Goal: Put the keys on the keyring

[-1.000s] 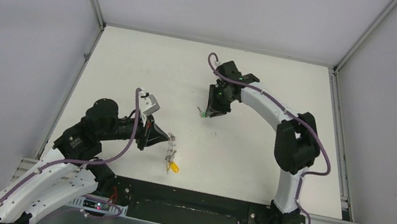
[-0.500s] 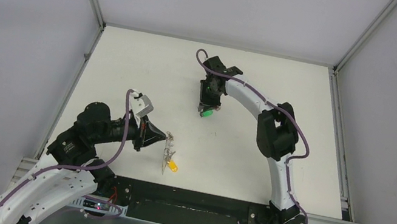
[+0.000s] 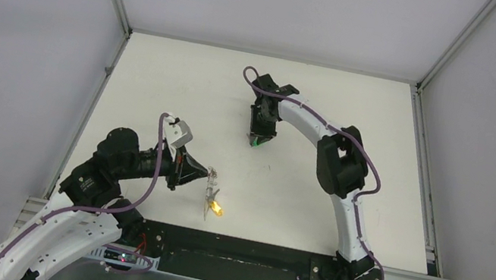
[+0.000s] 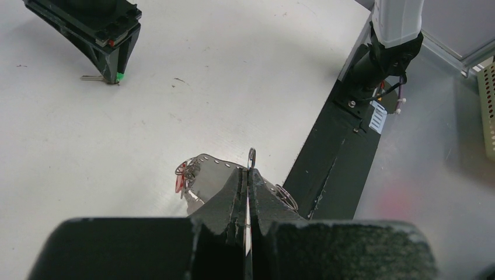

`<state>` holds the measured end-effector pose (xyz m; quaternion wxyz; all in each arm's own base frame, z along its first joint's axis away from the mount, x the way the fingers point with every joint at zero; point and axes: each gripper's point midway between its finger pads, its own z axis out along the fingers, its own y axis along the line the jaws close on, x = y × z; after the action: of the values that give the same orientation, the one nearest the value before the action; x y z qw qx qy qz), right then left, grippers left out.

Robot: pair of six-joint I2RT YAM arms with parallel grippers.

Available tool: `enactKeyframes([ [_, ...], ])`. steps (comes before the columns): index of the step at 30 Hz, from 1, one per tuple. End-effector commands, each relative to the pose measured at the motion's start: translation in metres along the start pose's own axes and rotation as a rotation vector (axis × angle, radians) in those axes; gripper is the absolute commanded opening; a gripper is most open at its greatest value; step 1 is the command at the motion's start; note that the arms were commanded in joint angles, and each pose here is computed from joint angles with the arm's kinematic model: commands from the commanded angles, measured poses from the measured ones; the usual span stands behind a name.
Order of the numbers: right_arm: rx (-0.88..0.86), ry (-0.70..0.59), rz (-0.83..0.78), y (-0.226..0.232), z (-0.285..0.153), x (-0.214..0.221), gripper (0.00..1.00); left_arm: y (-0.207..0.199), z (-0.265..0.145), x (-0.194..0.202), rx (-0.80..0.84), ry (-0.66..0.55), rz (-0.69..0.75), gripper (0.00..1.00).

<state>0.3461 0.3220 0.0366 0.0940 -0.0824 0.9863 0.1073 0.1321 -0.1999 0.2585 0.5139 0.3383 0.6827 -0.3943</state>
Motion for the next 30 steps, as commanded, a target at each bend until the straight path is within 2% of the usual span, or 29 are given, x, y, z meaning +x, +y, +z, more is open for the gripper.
enactKeyframes([
  [1, 0.001, -0.007, -0.002, 0.007, 0.0, -0.005, 0.27, -0.007, 0.002, -0.016, 0.04, -0.065, 0.044, 0.0],
  [3, -0.006, -0.008, -0.004, 0.01, 0.0, -0.005, 0.23, -0.007, 0.001, -0.017, 0.04, -0.066, 0.045, 0.0],
  [7, -0.019, -0.027, -0.016, 0.015, -0.008, -0.007, 0.01, -0.007, 0.001, -0.017, 0.039, -0.066, 0.044, 0.0],
  [8, -0.02, -0.03, -0.022, 0.015, -0.011, -0.007, 0.0, -0.007, 0.001, -0.017, 0.04, -0.066, 0.045, 0.0],
  [19, -0.132, -0.117, -0.167, 0.02, -0.091, 0.008, 0.0, -0.009, 0.001, -0.022, 0.047, -0.072, 0.052, 0.0],
  [23, -0.202, -0.208, -0.247, 0.02, -0.131, 0.017, 0.0, -0.01, 0.0, -0.024, 0.048, -0.075, 0.055, 0.0],
  [27, -0.224, -0.358, -0.292, 0.007, -0.168, 0.027, 0.0, -0.008, 0.002, -0.027, 0.039, -0.076, 0.047, 0.0],
  [30, -0.237, -0.437, -0.34, -0.011, -0.177, 0.04, 0.0, -0.009, 0.006, -0.031, 0.053, -0.074, 0.036, 0.0],
])
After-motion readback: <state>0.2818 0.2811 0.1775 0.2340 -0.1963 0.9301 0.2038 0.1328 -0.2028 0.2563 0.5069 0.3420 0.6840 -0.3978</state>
